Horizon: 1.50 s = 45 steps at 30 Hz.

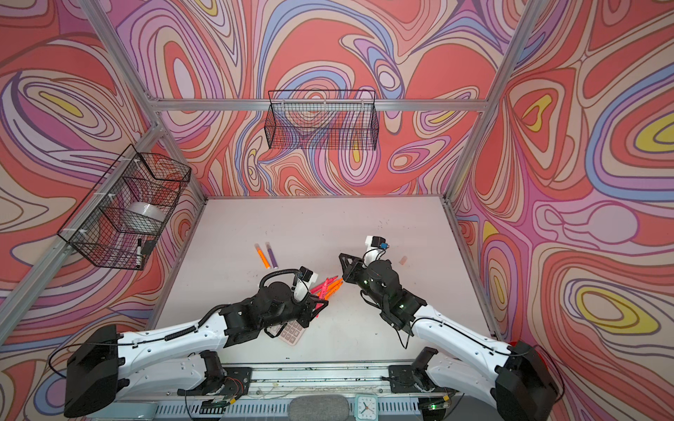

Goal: Insert the pens into the pen caps
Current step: 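Bring the held cap over the pink marker tip with the right gripper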

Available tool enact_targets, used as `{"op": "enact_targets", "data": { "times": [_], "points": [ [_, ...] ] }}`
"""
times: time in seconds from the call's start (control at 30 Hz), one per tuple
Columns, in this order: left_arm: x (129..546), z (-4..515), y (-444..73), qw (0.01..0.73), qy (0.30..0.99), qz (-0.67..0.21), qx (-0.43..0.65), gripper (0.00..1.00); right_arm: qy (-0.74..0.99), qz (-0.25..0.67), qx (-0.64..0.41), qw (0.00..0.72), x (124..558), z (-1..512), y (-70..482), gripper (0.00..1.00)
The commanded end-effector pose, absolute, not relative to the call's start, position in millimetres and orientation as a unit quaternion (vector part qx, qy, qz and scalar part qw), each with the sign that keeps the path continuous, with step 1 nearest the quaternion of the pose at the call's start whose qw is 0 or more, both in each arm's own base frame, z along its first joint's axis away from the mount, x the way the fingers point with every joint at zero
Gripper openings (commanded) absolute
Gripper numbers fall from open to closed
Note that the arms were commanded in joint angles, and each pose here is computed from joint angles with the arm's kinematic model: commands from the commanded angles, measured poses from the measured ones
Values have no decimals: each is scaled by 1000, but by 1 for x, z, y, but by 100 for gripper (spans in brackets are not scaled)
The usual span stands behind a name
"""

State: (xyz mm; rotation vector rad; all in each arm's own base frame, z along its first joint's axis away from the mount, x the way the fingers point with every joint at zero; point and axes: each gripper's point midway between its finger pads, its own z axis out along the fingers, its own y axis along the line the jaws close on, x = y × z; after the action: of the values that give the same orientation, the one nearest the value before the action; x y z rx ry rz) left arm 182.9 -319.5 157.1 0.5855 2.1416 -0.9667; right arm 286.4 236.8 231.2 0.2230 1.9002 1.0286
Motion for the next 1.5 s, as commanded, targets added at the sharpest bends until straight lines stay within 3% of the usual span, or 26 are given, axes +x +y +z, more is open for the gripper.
{"op": "enact_targets", "data": {
  "times": [0.0, 1.47],
  "points": [
    [187, 172, -329, 368, 814, -389, 227, 0, 760, 430, 82, 479, 287, 248, 246, 3],
    [225, 192, -314, 424, 818, -365, 136, 0, 766, 452, 51, 455, 262, 222, 287, 3]
  ]
}}
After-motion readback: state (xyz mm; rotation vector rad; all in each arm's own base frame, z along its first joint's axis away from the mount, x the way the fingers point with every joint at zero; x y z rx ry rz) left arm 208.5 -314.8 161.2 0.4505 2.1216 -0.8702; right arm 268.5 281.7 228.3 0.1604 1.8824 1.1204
